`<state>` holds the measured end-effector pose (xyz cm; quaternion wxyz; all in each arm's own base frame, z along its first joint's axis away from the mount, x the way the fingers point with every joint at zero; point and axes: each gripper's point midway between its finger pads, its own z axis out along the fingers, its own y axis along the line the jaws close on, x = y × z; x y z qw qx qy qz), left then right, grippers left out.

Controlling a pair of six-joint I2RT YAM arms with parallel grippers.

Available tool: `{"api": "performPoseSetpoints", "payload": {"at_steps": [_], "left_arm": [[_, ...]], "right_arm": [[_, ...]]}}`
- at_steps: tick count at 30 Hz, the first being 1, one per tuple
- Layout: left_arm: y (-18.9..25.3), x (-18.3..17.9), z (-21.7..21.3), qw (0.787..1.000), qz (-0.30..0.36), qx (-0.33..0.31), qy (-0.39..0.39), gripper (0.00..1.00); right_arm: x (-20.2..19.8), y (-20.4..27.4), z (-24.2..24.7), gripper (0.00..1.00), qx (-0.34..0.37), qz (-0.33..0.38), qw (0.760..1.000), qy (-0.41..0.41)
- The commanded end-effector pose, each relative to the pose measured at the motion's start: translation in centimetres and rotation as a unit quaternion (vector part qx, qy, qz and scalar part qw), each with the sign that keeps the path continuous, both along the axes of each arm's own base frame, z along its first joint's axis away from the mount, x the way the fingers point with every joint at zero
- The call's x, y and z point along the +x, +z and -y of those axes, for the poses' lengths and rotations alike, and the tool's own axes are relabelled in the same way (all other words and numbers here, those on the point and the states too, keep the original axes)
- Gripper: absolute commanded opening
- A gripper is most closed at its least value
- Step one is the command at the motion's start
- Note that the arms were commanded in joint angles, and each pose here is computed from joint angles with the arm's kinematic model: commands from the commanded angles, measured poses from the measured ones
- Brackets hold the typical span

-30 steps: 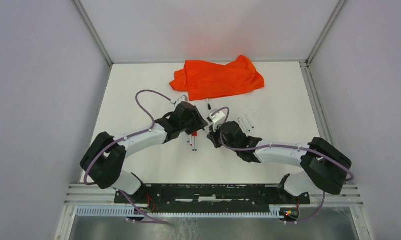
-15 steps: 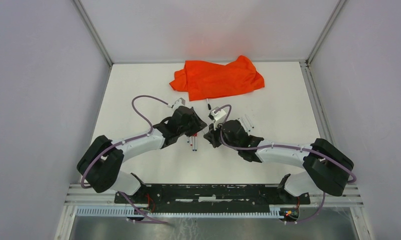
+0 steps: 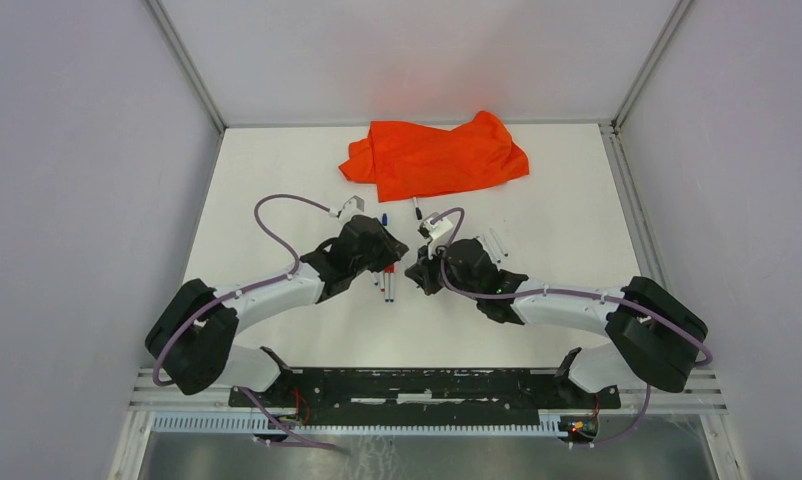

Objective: Open the pen caps

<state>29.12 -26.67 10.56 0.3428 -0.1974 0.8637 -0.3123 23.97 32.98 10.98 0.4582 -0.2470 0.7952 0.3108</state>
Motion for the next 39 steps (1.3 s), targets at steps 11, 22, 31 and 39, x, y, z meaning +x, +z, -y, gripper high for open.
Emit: {"api": "performPoseSetpoints", "payload": {"at_steps": [11, 22, 31, 39], "left_arm": [[1.8, 0.4, -0.5, 0.999, 0.031, -0.027, 0.028, 0.27], [2.4, 0.3, 0.5, 0.998, 0.051, -0.032, -0.010, 0.02], [3.2, 0.2, 2.2, 0.996, 0.060, -0.035, -0.060, 0.02], [2.6, 0.5, 2.5, 0.996, 0.052, -0.018, -0.066, 0.02]], "right_arm": [[0.1, -1.0, 0.0, 0.00, 0.012, -0.012, 1.000, -0.003], [-0.5, -0.5, -0.6, 0.15, 0.028, -0.007, 0.999, 0.025], [-0.2, -0.6, -0.9, 0.24, 0.022, -0.007, 0.999, 0.032], [0.2, -1.4, -0.3, 0.00, 0.006, -0.011, 1.000, 0.025]]}}
